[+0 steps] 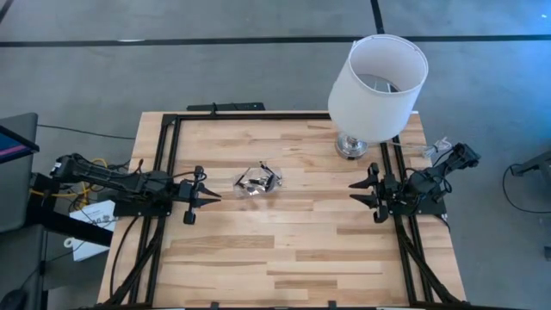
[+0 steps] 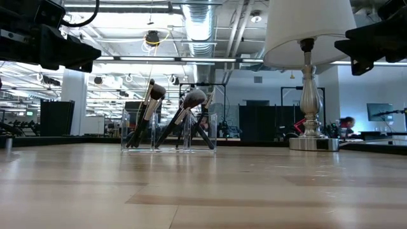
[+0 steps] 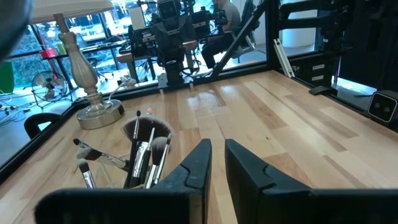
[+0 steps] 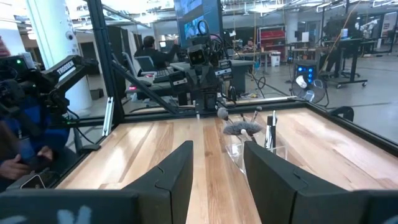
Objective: Pick & Place Makeup Supplies
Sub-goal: Return to Home Position
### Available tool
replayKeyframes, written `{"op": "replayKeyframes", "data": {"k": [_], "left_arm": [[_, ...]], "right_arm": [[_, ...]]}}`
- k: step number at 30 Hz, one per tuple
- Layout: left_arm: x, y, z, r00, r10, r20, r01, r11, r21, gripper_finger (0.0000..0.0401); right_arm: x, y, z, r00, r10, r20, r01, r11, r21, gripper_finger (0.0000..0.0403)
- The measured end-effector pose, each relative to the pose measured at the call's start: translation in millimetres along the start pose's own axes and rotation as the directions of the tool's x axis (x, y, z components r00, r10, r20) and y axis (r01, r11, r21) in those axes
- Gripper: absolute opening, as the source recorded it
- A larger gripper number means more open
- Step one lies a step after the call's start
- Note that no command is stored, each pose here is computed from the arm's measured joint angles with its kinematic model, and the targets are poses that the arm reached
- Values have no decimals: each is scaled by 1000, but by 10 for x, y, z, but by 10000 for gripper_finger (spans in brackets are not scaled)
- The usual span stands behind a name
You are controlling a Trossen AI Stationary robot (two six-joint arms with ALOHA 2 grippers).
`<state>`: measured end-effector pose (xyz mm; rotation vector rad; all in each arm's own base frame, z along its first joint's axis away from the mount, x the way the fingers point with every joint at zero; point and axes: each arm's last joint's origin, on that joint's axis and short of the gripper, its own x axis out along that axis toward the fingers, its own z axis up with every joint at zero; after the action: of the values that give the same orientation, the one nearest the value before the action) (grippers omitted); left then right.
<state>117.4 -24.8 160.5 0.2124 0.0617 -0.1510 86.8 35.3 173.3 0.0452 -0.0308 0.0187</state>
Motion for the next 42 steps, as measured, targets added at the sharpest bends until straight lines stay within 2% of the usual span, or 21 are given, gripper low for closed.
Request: {"op": "replayKeyframes", "data": {"k": [42], "left_arm": [[0, 4, 21, 1000, 4, 22, -4, 1000, -2, 44]], "right_arm": [[0, 0, 0, 1000, 0, 0, 0, 1000, 0, 134]]}}
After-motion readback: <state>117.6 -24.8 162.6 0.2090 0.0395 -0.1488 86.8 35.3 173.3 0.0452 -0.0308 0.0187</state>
